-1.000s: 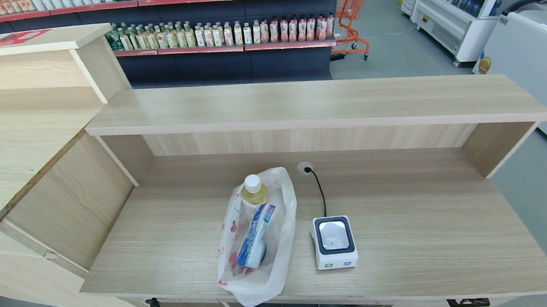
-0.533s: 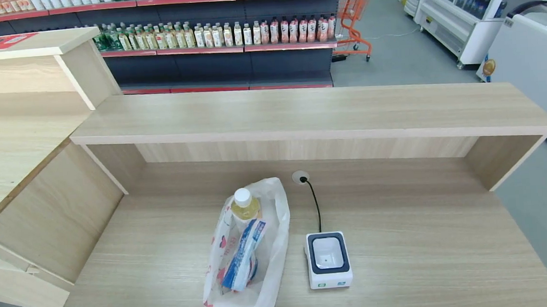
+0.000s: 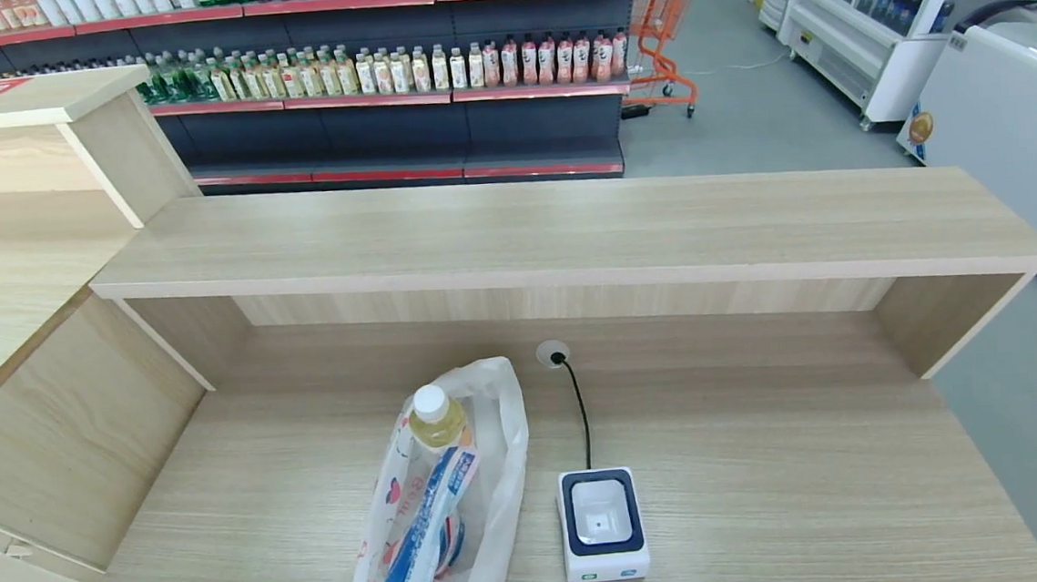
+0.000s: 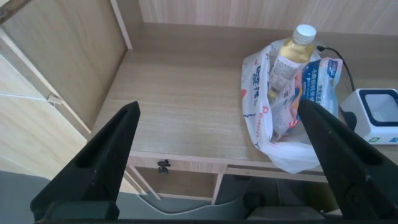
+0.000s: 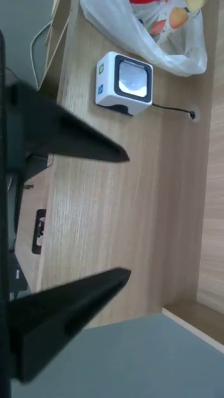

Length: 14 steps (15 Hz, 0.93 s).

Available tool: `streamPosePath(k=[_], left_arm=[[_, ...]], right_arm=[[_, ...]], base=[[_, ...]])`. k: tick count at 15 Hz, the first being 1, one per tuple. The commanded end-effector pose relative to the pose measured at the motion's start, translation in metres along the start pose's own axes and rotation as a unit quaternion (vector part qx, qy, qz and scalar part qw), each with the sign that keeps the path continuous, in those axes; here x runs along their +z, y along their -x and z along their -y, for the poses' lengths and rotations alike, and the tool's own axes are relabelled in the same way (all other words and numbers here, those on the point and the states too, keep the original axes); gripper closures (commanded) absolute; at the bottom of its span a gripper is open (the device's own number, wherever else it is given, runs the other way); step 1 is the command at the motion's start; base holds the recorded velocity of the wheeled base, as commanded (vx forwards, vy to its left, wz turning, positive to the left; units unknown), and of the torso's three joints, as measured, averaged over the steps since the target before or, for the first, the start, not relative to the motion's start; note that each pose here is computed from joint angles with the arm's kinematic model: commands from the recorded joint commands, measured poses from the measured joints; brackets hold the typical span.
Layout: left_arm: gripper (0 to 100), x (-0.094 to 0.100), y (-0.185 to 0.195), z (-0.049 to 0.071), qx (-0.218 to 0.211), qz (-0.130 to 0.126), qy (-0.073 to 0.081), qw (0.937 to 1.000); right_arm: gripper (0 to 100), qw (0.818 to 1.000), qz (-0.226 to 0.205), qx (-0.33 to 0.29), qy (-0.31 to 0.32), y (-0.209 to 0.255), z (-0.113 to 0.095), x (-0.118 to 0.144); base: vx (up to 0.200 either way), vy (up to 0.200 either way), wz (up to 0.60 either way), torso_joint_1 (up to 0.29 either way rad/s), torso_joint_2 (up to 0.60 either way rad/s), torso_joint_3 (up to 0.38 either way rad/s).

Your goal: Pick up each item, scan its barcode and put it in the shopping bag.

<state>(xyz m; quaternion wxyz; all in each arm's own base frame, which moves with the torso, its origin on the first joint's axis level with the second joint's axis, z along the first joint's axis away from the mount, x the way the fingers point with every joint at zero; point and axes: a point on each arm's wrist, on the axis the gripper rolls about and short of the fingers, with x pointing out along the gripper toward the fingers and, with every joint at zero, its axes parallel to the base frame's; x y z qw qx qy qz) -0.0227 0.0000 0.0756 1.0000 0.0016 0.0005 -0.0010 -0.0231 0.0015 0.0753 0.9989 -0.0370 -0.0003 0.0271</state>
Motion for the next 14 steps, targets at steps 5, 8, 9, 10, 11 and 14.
streamPosePath(k=[5,8,9,10,11,14], left_arm=[[0,0.0001,0.0,0.0,0.0,0.001,0.0,1.0],[0,0.0001,0.0,0.0,0.0,0.001,0.0,1.0],[0,0.0001,0.0,0.0,0.0,0.001,0.0,1.0],[0,0.0001,0.0,0.0,0.0,0.001,0.0,1.0],[0,0.0001,0.0,0.0,0.0,0.001,0.0,1.0],[0,0.0001,0.0,0.0,0.0,0.001,0.0,1.0]], right_arm=[[100,1.0,-0.001,0.001,-0.011,-0.0001,0.0,0.0001],[100,1.0,-0.001,0.001,-0.012,-0.0001,0.0,0.0001],[100,1.0,-0.001,0.001,-0.011,-0.0001,0.0,0.0001],[100,1.0,-0.001,0.001,-0.011,-0.0001,0.0,0.0001],[100,1.0,-0.001,0.001,-0.011,-0.0001,0.0,0.0001],[100,1.0,-0.001,0.001,-0.012,-0.0001,0.0,0.0001]], base=[[0.0,0.0,0.0,0.0,0.0,0.0],[0.0,0.0,0.0,0.0,0.0,0.0],[0.0,0.0,0.0,0.0,0.0,0.0],[0.0,0.0,0.0,0.0,0.0,0.0],[0.0,0.0,0.0,0.0,0.0,0.0],[0.0,0.0,0.0,0.0,0.0,0.0]])
